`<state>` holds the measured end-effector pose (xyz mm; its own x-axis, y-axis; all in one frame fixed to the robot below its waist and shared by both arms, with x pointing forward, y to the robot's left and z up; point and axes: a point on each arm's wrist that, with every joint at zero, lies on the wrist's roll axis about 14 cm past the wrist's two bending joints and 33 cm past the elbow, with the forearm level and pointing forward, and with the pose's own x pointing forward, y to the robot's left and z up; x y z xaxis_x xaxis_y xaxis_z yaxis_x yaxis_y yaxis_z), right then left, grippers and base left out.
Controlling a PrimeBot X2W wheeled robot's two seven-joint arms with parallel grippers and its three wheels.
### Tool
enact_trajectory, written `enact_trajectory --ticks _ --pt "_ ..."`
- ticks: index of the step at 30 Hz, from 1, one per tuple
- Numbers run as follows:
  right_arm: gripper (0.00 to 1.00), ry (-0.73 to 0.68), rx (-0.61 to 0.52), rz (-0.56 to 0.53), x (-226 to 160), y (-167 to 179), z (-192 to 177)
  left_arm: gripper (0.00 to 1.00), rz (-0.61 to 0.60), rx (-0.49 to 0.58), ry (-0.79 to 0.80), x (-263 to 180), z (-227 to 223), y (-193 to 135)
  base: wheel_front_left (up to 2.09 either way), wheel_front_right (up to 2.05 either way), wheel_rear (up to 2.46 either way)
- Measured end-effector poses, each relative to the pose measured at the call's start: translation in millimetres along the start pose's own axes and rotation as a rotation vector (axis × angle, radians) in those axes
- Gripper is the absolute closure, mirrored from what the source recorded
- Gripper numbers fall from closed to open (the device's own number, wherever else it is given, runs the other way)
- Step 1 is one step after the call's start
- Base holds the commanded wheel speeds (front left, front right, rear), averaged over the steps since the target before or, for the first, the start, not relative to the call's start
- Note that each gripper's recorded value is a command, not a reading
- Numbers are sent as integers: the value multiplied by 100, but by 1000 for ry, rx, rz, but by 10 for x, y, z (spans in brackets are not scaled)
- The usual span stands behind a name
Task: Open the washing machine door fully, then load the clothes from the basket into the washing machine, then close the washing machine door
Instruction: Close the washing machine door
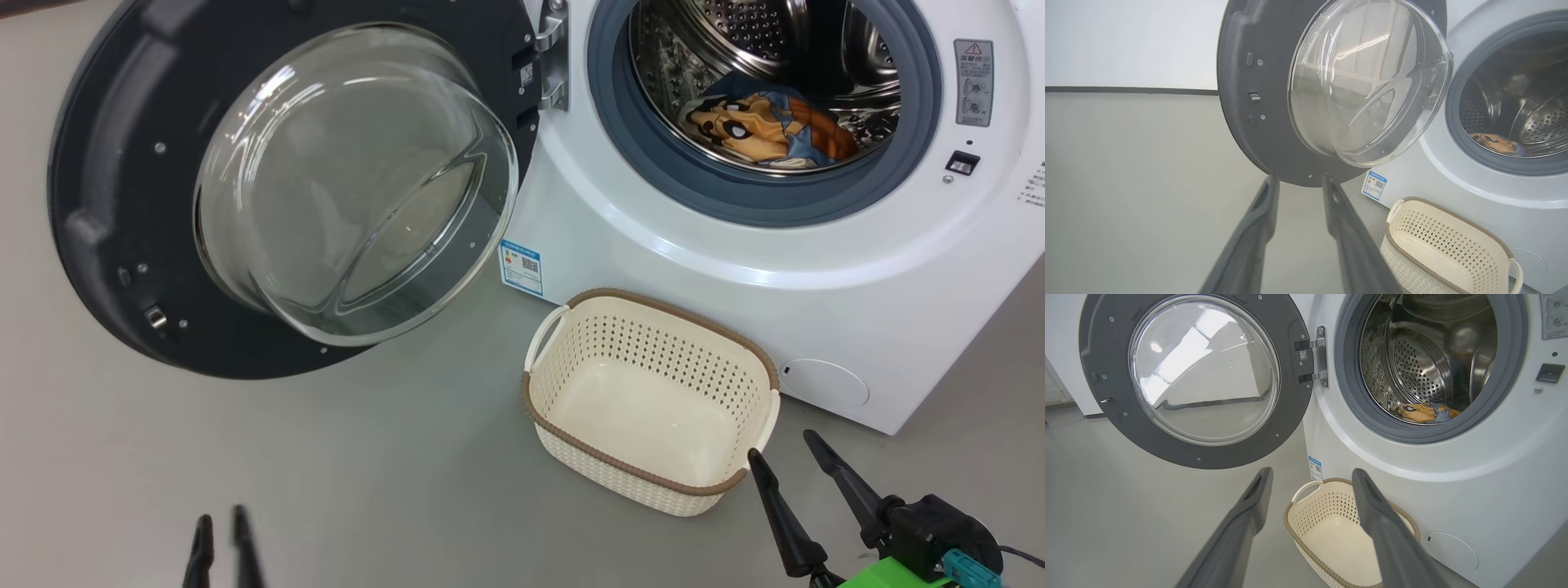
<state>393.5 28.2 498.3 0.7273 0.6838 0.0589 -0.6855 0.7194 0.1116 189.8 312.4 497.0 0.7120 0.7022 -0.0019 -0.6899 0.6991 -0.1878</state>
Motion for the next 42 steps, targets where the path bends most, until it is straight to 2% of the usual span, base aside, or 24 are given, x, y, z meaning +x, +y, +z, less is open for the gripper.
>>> enact_trajectory --ticks 8,13,18,23,26,34,42 --pt "0 -5 1 -9 -4 -19 18 100 155 -166 -9 63 69 499 0 0 0" --pt "0 -11 6 -23 -17 -37 36 100 283 -301 -49 89 113 1059 0 0 0" --pt "0 -14 14 -35 -26 -48 37 100 371 -364 -117 239 193 1491 0 0 0" --pt "0 -12 19 -38 -30 -49 27 100 416 -375 -171 542 412 1851 0 0 0" --pt "0 -11 20 -42 -35 -62 19 100 426 -406 -178 756 572 1961 0 0 0" --pt "0 -1 30 -78 -125 -138 -22 100 506 -581 -217 1172 995 2265 0 0 0" --pt "0 23 24 -143 -304 -368 -100 100 521 -694 -216 1521 1174 2207 0 0 0"
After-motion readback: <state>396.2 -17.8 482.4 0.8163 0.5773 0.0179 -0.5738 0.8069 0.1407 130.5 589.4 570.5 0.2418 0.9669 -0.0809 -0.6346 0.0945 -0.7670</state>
